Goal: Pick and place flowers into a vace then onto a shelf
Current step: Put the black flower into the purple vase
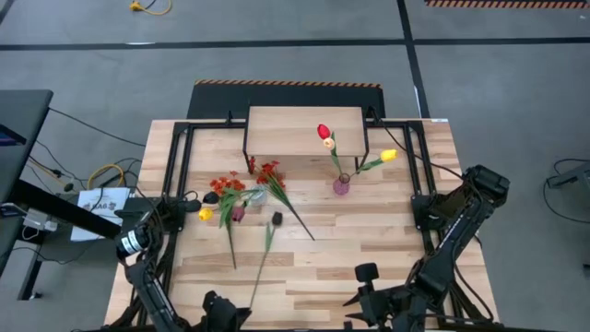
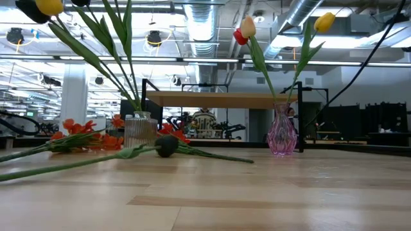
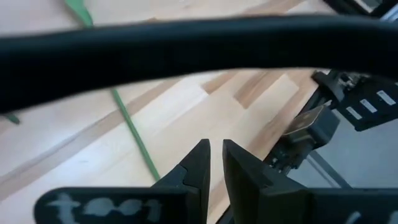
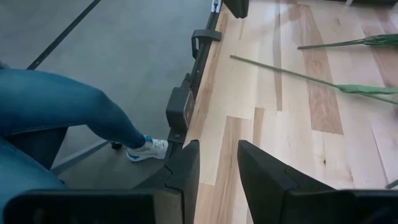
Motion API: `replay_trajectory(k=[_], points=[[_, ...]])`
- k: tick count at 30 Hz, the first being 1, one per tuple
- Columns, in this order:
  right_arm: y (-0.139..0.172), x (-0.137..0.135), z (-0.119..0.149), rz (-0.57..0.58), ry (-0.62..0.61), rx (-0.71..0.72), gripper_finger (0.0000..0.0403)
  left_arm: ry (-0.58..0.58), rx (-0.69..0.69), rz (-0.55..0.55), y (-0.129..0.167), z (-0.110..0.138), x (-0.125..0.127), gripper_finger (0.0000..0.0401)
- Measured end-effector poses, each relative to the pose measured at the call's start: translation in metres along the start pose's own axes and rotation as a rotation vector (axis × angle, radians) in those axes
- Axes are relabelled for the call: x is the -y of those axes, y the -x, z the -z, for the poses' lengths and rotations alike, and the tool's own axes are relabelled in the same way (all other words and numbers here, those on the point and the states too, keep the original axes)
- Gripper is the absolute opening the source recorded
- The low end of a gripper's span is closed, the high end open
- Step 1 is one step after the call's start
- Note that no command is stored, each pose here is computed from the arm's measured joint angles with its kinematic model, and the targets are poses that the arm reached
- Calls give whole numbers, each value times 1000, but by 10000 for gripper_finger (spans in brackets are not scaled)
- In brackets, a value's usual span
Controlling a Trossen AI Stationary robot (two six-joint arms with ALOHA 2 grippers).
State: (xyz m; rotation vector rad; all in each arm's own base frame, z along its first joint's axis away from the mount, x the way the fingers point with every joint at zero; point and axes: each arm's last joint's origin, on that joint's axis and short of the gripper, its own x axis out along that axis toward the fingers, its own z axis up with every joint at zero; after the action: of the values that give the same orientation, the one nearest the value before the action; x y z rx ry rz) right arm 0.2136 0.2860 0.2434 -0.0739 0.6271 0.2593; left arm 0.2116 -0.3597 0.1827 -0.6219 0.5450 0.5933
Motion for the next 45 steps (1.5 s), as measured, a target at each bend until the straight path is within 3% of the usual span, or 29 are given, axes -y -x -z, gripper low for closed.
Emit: replay_trajectory(k=[11, 17, 23, 32, 38, 45], points=[[-1, 1, -1, 4, -3, 0, 102, -155, -39, -85, -26, -11, 1, 31], [-1, 1, -1, 4, -2, -1, 102, -249, -66, -199, -48, 5, -11, 28], [-1, 1, -1, 3, -2, -1, 102, -280, -70, -295, -58, 15, -23, 33], [-1, 1, -1, 3, -2, -1, 102, -292, -54, -291, -57, 15, -24, 37], [-1, 1, 0, 3, -2, -1, 102, -268, -73, -276, -60, 16, -21, 63], [-1, 1, 0, 3, -2, -2, 102, -256, -130, -270, -68, 14, -16, 129]])
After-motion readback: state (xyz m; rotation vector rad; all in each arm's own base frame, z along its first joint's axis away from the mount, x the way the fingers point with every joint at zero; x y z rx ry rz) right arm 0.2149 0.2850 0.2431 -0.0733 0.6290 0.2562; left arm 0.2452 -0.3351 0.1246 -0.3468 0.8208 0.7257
